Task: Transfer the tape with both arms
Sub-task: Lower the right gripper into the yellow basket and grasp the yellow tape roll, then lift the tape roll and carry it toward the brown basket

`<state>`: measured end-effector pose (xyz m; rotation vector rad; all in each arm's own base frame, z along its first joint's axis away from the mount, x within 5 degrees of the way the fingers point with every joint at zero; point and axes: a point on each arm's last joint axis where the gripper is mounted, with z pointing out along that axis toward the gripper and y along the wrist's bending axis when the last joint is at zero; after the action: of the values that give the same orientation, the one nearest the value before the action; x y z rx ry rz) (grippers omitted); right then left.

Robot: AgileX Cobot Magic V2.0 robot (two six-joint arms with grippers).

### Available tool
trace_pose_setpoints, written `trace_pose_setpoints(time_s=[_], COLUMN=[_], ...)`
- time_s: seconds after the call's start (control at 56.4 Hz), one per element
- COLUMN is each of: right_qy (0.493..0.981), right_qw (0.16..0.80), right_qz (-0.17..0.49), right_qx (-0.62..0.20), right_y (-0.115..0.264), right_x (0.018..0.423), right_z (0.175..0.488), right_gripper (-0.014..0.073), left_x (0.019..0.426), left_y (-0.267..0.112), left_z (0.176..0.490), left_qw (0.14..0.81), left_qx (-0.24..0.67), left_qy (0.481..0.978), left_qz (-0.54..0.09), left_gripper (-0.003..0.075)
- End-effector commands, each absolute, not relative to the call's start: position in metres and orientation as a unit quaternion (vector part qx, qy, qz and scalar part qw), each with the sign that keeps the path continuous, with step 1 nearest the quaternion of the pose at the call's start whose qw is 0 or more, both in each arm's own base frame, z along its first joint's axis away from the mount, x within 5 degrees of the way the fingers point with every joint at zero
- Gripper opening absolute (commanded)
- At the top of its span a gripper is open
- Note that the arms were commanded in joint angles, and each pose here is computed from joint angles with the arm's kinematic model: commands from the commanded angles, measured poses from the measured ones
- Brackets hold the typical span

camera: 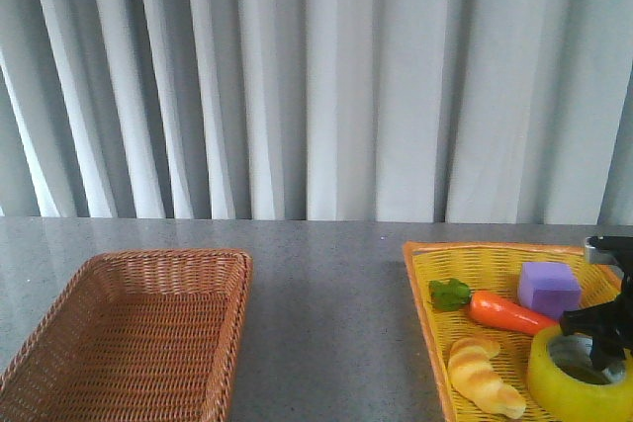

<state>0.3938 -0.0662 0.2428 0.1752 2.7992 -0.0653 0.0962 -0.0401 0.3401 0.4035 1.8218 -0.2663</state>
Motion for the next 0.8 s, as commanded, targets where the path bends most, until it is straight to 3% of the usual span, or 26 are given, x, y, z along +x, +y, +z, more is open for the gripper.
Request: trace_pose_setpoints(time_s=[0.0,0.195,0.39,0.781], right_qy=[0.973,0.974,0.975,0.939], right_qw=[0.222,0.218,0.218,0.342], right_qz=[-0.031,-0.032,-0.035,-0.038], right_qx=[0.056,0.055,0.039,0.016], right_y=[-0.065,-0.065,-0.065,-0.054], right_x=[0.395,0.394,0.391,0.344], right_z=[0.272,0.272,0.277,0.369], right_gripper=[0.0270,0.0155,0.0151,0.0153], left_x=[0.098,0.098,0.098,0.098], left_y=[-0.041,-0.041,-0.041,-0.041], left_z=[0.356,0.356,0.356,0.356], left_qw=[0.622,0.622,0.622,0.622], left_qx=[0.161,0.161,0.161,0.161], left_qy=[0.756,0.756,0.756,0.756], left_qz=[-0.127,-0.127,-0.127,-0.127], left_gripper=[0.0576,0.0576,0.0576,0.0576])
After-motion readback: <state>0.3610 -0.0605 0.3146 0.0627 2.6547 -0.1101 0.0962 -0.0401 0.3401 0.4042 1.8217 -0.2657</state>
